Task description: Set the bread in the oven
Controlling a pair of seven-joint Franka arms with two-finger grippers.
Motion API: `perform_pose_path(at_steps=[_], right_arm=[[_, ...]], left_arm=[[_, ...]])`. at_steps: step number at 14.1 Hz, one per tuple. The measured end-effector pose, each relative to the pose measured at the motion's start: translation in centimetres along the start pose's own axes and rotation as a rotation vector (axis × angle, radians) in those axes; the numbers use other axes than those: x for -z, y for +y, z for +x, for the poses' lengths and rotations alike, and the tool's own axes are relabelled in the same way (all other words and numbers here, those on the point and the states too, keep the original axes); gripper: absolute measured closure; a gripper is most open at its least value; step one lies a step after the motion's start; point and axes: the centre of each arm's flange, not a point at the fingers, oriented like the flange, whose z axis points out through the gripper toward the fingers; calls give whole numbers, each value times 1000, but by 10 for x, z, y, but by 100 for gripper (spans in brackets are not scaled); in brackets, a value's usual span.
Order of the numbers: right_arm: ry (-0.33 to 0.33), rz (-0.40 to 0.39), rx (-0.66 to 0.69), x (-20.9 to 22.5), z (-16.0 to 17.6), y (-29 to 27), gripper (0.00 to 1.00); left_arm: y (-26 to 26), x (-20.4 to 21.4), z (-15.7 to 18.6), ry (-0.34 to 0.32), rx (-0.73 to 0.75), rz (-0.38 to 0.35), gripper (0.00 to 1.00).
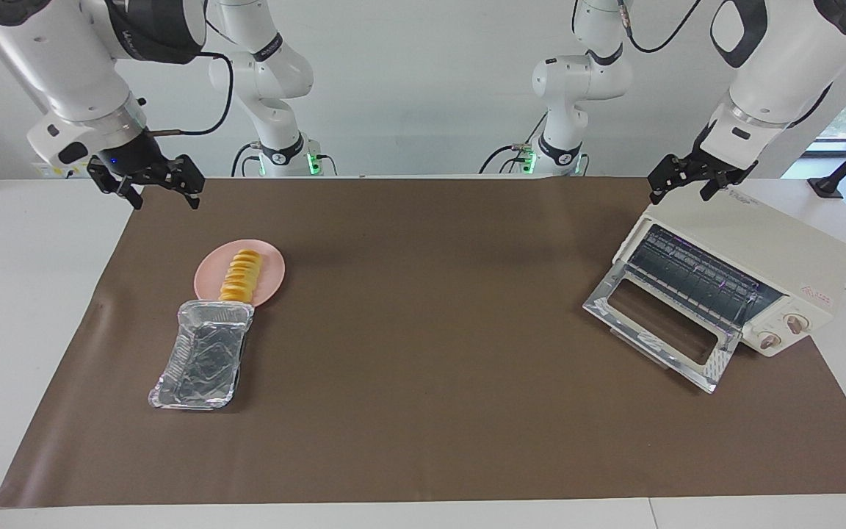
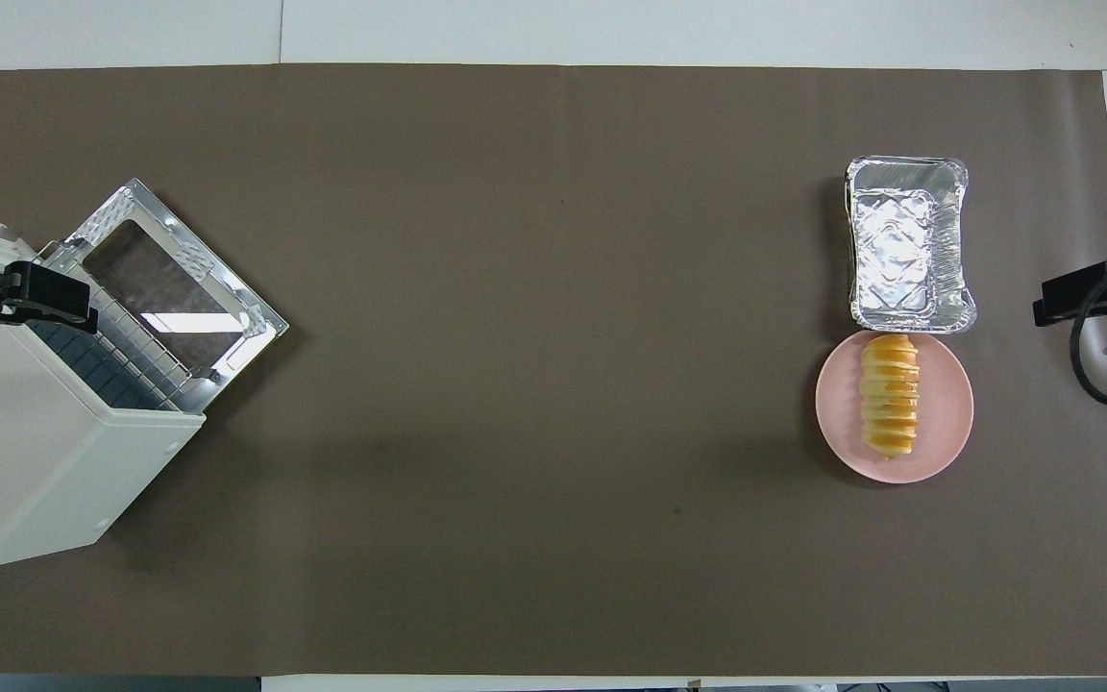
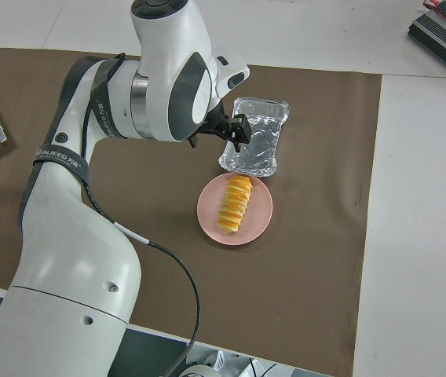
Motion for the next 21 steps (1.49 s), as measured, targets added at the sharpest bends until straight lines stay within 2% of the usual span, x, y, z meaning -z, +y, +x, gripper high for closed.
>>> perform_pose_path(at_steps=[2,7,12,18,21], right_arm=[[-17,-1,11,-32,-1,-7,0],[22,15,3,-112,6,-13,0],[-3,40,-119,-161,-5,-14,0],[-47,39,-183,-186,-20,6,0],[-32,42,-211,-193,-22,19,0]], left_arm=[[0,0,0,0,0,0,0],[0,0,0,0,0,0,0],[0,0,0,0,0,0,0],[0,0,0,0,0,0,0],[0,0,0,0,0,0,0]])
